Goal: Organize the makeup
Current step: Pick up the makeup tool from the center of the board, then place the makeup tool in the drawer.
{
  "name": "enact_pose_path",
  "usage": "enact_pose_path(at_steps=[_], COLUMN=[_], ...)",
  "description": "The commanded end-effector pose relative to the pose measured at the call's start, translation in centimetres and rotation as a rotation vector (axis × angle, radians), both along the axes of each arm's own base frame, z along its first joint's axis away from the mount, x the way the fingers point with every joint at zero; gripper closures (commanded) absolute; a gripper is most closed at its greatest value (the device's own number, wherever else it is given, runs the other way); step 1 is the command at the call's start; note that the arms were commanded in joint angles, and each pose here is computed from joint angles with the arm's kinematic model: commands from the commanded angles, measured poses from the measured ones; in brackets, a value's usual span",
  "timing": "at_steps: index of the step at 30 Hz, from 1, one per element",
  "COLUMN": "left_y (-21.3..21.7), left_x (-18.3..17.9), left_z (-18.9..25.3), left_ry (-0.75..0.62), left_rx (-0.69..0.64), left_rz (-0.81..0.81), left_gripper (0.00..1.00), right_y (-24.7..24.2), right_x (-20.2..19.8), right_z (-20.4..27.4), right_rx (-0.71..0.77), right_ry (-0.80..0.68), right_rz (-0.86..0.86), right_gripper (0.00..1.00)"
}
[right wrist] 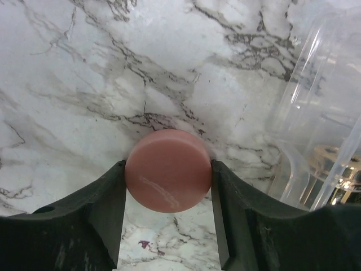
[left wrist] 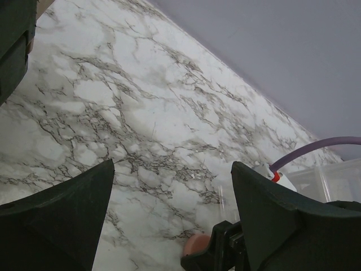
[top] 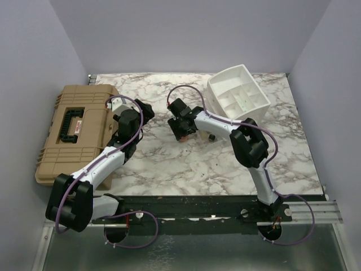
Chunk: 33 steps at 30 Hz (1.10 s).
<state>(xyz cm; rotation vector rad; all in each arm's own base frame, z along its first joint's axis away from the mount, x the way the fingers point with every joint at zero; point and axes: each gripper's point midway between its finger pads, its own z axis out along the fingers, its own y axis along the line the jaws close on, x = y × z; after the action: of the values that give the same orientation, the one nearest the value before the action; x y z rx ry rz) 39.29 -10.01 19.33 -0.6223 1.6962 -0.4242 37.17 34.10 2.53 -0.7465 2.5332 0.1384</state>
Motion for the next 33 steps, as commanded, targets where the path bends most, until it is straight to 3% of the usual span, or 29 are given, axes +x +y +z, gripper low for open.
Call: enact_pose_path(at_steps=[1,5,8,16,20,26,33], left_y=[-0.3,-0.3,-0.4,-3.3,-6.2,-10.8,-14.5], left_x=[0.4,0.4,0.5,1.5,2.2,2.6,2.6], left_z=[1.3,1.5,1.5,1.4,1.2,0.0,-0.6], left_ry=[-0.034,-0.036,-0.037,-0.025,-0.018,0.019,0.028], left_rx=[-0.018,-0.017,-0.017,-0.002,-0.005,-0.02,0.0], left_rz=[-0.013,-0.017,-0.022,-0.172,-0.32,-0.539,-0.649], left_gripper=[0.14,0.14,0.14,0.14,0.14,0.16,0.18], right_y=[-0.2,-0.8,-3.7,-10.7,-11.4,-12.0,-11.5], right_x=[-1.0,-1.4,-1.4,-2.5,-2.8,-2.5,-2.9], right_z=[3.5,9.8,12.5,9.1,7.7,9.2,14.5], right_rx=[0.054,0.148,0.132,0.003,-0.038,-0.063,0.077], right_ry=[-0.007,-0.114,-0.225,-0.197,-0.169,-0.198,-0.281], right_rz=[0.029,0.007,-0.071,-0.22,-0.227,-0.259,-0.234], right_gripper=[0.55,0.55,0.55,0.54,0.49,0.2,0.22])
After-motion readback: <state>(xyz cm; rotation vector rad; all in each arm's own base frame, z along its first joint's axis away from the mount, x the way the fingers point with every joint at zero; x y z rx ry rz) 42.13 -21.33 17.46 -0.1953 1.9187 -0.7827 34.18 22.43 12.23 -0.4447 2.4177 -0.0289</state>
